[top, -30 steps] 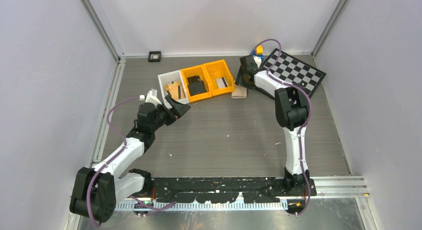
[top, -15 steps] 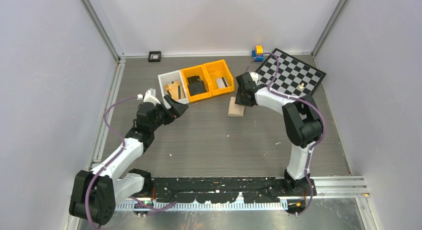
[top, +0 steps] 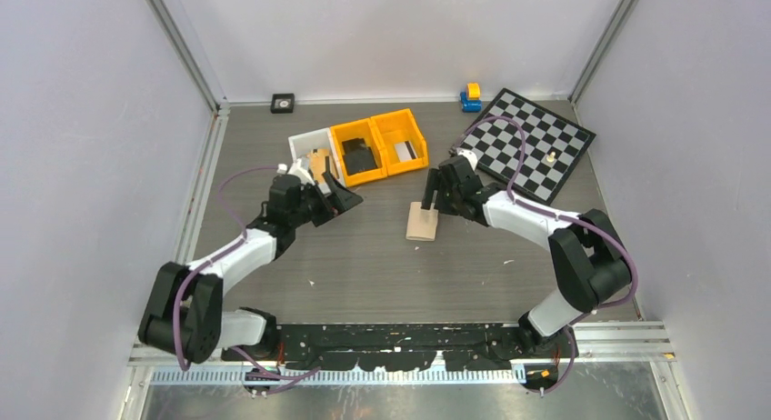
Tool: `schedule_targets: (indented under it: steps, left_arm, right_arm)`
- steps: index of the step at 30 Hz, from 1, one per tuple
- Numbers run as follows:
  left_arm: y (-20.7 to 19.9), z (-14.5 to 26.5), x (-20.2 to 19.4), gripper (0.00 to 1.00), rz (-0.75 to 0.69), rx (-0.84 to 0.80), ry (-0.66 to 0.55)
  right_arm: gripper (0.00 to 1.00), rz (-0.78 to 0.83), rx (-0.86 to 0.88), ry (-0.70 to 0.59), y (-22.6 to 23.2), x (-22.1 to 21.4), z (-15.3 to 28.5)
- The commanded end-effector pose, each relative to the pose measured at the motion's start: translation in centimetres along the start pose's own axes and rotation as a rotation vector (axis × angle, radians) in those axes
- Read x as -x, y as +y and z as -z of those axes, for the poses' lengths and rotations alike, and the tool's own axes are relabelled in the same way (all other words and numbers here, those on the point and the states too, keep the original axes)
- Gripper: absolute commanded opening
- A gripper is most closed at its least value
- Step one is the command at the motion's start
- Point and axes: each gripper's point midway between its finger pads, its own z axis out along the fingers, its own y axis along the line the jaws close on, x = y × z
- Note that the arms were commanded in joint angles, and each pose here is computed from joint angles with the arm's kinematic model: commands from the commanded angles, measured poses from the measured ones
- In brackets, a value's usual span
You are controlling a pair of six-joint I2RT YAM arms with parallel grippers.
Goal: Take the credit cards out of the card holder
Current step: Move the card holder to the center of the board, then pick up the card holder from the center of the board.
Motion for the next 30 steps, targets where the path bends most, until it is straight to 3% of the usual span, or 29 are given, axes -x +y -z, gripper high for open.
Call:
schedule_targets:
  steps: [1, 10, 17, 26, 30]
  left_arm:
    - [-3.6, -1.7, -0.5, 0.89, -0.092, -0.117, 0.076]
    - [-4.5, -3.0, -2.6, 0.87, -0.088, -0.138, 0.191]
    - [-4.9, -3.3, -3.7, 0.85, -0.066, -0.128, 0.237]
    - [-3.9, -3.3, -3.4, 0.85, -0.072, -0.069, 0.214]
    - [-3.8, -3.1, -3.3, 0.84, -0.112, -0.04, 0.197]
  right_arm:
    - [0.8, -0.037, 0.054, -0.115, 1.2, 2.6, 1.1]
    - [0.7, -0.079, 0.109, 0.004, 1.7, -0.9, -0.7]
    - [0.52, -0.104, 0.135, 0.072, 2.4, -2.5, -2.1]
    - [0.1, -0.132, 0.195, -0.003, 3.0, -1.3, -0.8]
    - [0.01, -0.151, 0.236, -0.055, 3.5, -0.2, 0.6]
